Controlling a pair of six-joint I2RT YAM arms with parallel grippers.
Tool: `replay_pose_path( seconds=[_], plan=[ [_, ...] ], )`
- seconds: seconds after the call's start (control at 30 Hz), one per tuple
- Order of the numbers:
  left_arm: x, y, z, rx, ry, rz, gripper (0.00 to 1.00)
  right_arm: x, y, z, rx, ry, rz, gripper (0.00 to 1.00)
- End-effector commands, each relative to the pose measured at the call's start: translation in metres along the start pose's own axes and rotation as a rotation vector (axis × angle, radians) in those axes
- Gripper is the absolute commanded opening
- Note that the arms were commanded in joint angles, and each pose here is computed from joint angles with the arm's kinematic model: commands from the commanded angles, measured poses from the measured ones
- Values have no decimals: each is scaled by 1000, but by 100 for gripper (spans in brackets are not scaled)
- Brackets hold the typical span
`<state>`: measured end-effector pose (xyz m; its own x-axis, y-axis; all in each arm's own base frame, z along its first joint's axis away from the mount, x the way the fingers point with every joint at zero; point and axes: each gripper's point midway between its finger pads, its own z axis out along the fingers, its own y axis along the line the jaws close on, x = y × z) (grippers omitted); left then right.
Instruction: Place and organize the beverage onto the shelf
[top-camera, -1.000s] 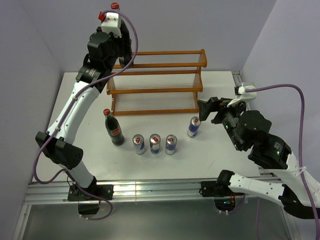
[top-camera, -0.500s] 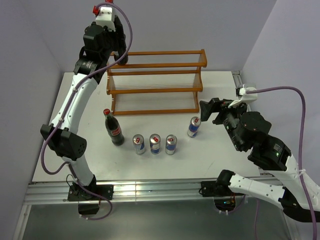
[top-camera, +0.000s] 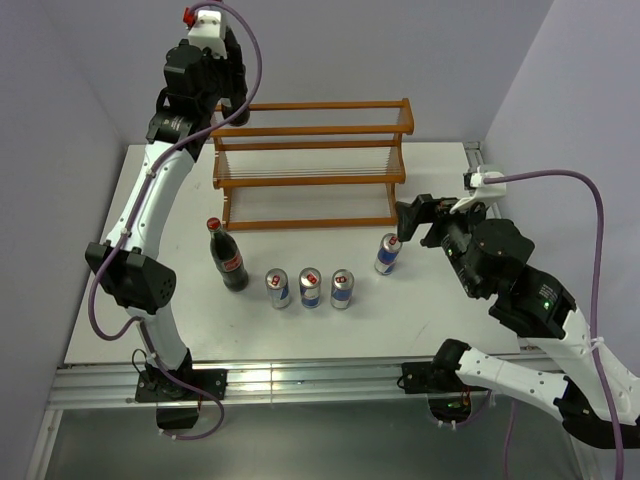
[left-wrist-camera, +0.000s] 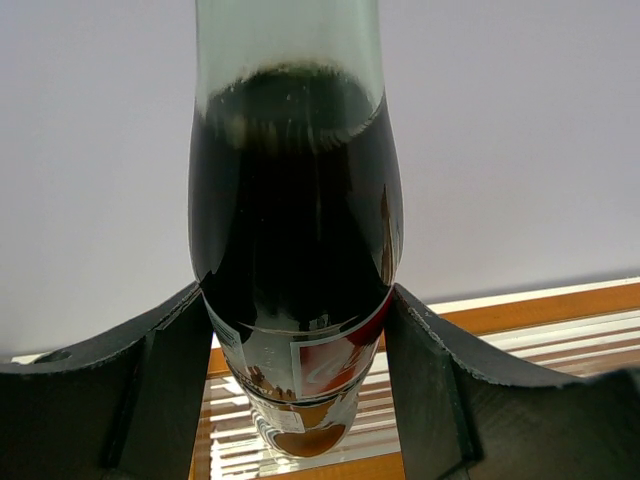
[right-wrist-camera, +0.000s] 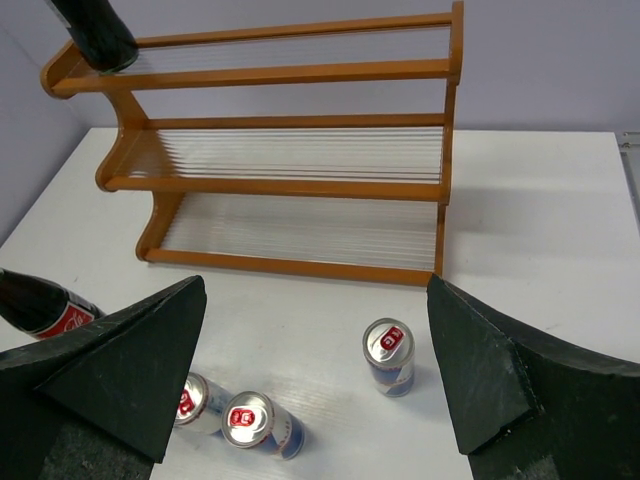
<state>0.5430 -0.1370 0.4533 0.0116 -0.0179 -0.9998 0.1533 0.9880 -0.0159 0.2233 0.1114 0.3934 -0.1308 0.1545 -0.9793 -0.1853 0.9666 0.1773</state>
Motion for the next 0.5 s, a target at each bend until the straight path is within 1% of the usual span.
replay_pose_path(
  seconds=[0.0, 0.33, 0.47],
  plan=[
    [-148, 11, -55, -11, -405, -4, 0, -8, 6, 4, -18, -28, 41, 98],
    [-138, 17, -63, -37, -354, 10, 0, -7, 12, 8, -38, -26, 50, 97],
    [-128, 19, -62, -53, -334, 9, 0, -5, 15, 11, -44, -18, 49, 97]
  ],
)
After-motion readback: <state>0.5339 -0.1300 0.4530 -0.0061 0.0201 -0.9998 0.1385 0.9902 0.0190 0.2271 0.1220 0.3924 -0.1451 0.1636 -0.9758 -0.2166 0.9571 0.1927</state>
